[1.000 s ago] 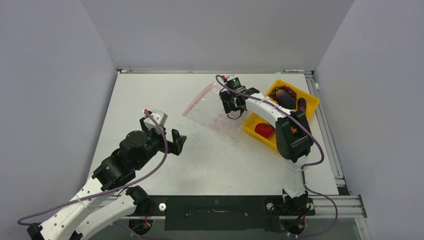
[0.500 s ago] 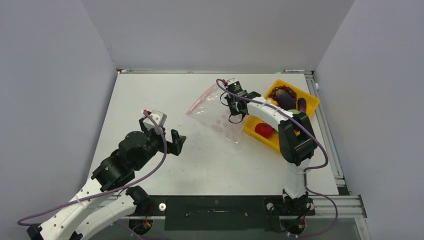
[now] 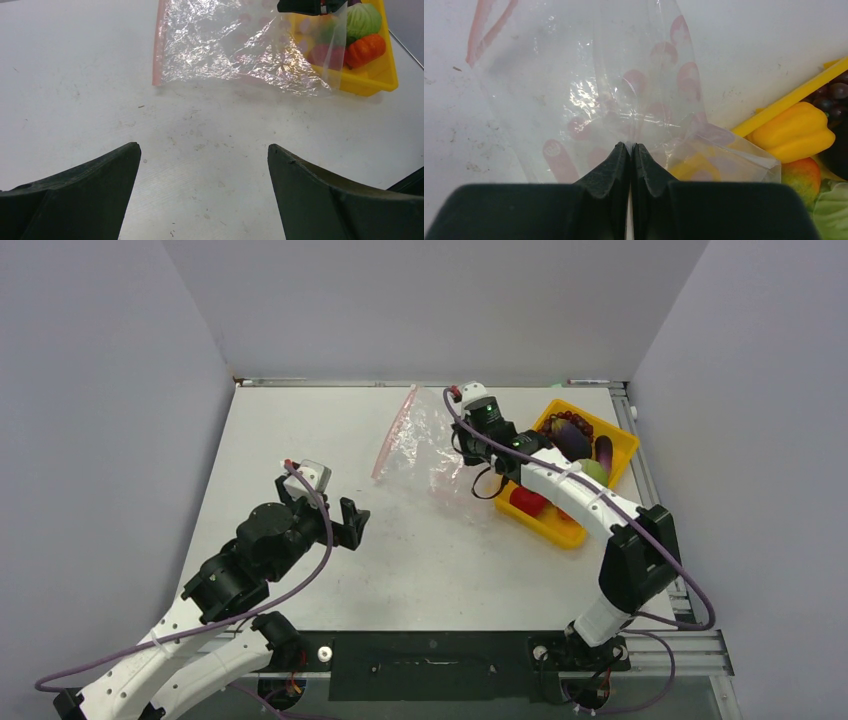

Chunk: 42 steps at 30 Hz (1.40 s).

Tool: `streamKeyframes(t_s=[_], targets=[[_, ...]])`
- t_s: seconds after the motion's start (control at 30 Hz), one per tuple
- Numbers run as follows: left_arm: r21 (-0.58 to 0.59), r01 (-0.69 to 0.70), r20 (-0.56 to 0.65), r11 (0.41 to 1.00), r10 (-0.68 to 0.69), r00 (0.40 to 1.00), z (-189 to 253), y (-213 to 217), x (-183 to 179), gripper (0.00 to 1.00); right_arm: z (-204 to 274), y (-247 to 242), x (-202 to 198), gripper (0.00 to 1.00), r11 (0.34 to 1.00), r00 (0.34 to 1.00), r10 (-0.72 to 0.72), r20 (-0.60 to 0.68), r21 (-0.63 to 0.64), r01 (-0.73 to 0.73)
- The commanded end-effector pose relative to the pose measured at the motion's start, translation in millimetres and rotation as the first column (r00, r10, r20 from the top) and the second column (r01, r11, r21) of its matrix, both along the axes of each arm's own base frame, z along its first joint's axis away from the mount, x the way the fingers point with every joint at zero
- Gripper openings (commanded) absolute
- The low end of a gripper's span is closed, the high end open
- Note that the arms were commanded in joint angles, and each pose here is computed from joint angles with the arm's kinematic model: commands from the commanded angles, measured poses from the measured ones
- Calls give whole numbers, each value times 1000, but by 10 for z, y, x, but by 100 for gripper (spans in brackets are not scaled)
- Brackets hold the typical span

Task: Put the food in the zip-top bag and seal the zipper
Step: Pick up the zipper food storage bag at the center of the board.

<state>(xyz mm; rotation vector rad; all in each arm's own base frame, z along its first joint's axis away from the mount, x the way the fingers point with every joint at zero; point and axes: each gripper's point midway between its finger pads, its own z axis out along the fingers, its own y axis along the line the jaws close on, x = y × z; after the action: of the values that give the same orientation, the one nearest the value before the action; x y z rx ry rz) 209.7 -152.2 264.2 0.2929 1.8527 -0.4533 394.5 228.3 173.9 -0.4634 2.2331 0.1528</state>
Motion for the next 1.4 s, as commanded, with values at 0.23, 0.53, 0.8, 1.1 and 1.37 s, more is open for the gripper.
streamKeyframes(t_s=[0.23, 0.53, 0.8, 1.1, 1.37], targets=[[-52, -60, 63, 997, 64, 996, 268, 106, 39, 96, 646, -101, -432, 5, 989, 990, 6, 142, 145, -27], [-88, -97, 82, 991, 105, 991, 329, 191, 31, 96, 862, -121, -868, 5, 960, 975, 83, 208, 245, -134], [-119, -118, 84, 986, 129, 988, 368, 235, 39, 96, 1075, -134, -1272, 5, 917, 935, 199, 293, 282, -283], [-146, -91, 68, 985, 102, 992, 380, 196, 57, 97, 1161, -264, -1647, 5, 879, 872, 291, 393, 250, -406], [-172, -33, 86, 985, 49, 995, 458, 153, 10, 88, 1274, -307, -1950, 5, 822, 783, 397, 480, 194, -535]])
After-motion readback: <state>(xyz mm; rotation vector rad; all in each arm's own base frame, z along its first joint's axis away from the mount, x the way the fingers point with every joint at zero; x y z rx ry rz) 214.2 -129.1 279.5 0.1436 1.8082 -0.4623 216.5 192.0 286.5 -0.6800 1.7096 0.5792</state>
